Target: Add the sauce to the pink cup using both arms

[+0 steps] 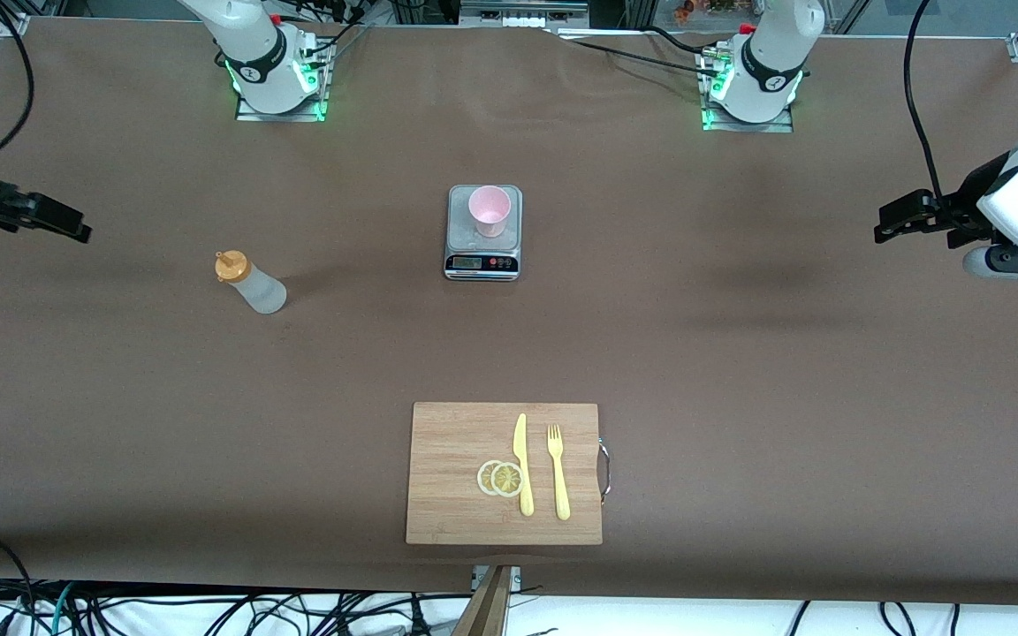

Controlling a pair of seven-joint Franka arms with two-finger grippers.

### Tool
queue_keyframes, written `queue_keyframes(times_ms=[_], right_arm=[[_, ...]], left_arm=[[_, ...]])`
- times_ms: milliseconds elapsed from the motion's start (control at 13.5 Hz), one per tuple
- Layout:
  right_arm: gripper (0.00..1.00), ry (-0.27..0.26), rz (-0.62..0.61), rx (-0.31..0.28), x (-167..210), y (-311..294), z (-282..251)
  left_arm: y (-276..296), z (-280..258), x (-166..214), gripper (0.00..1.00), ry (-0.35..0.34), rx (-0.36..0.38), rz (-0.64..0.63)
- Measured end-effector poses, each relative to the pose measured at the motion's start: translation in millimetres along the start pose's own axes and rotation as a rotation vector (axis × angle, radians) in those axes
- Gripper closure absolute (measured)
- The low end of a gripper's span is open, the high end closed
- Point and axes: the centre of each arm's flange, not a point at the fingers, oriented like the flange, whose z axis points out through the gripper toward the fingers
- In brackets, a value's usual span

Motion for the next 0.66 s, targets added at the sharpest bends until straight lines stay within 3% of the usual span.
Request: queue_keyframes(times_ms=[148,665], right_arm=[[0.00,0.016,-0.002,0.003,-6.6,-0.3,-19.7],[0.00,-0.013,-0.024,-0.001,-7.2,-16.7,-15.8]], left_arm=[[0.0,0.0,0.0,0.00,0.000,0.000,0.000],[0.1,0.0,0.1,0.00,0.000,0.000,0.000]])
